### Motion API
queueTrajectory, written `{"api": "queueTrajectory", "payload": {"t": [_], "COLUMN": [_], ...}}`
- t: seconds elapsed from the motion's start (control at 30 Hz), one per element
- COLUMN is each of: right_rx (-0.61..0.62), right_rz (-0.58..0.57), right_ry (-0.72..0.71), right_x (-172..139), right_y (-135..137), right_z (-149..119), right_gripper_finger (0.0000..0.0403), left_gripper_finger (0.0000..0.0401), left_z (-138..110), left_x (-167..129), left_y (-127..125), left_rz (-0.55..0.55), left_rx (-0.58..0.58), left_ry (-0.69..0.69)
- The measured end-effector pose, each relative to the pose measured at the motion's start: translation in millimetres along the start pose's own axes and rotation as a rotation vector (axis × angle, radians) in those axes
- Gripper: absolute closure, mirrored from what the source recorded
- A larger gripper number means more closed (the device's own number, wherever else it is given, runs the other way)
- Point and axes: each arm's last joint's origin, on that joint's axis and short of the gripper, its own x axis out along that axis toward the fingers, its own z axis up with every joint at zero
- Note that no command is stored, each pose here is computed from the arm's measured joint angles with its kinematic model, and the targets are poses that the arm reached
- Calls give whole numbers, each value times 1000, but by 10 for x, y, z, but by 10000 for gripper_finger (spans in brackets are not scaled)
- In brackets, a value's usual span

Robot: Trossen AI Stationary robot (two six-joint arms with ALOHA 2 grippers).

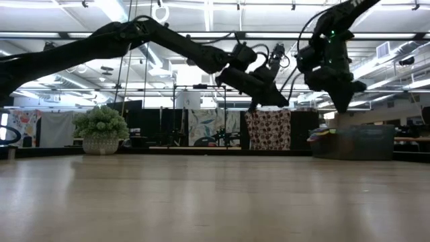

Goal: Nest measuring cups in basket
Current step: Adjust the stack of measuring cups in the black bin

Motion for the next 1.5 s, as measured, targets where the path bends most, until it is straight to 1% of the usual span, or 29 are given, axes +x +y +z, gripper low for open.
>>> {"api": "queueTrajectory", "payload": {"t": [0.2, 0.3, 0.47, 0.6, 0.73, 0.83, 0.97, 1.1, 1.23, 1.37, 1.43, 1.5], "right_rx": [26, 27, 46, 56, 64, 93, 93, 85, 79, 80, 70, 57], "right_rz": [-19, -59, -89, -91, -88, -71, -43, -25, -8, -9, -8, 18], "right_ry": [68, 64, 50, 64, 39, 21, -32, -100, -127, -111, -79, -39], "right_x": [203, 279, 374, 440, 515, 578, 621, 624, 621, 623, 626, 626], "right_y": [-50, -75, -131, -145, -154, -158, -152, -141, -134, -135, -138, -134], "right_z": [-68, -76, -76, -99, -92, -89, -46, 20, 50, 33, 3, -32], "right_gripper_finger": [336, 336, 336, 336, 336, 336, 336, 336, 336, 336, 336, 337], "left_gripper_finger": [394, 394, 394, 394, 394, 394, 394, 394, 394, 394, 394, 394], "left_z": [-190, -255, -361, -464, -476, -496, -547, -545, -547, -548, -550, -549], "left_x": [184, 250, 374, 466, 509, 536, 594, 599, 606, 602, 598, 581], "left_y": [112, 141, 174, 171, 115, 65, -7, 5, 6, 16, 29, 80], "left_rz": [-51, -59, -87, -105, -122, -125, -138, -147, -160, -161, -163, -158], "left_rx": [-102, -118, -73, -71, -100, -110, -83, -74, -70, -71, -72, -79], "left_ry": [8, 2, -25, -17, -39, -35, -31, -40, -48, -44, -40, -38]}}
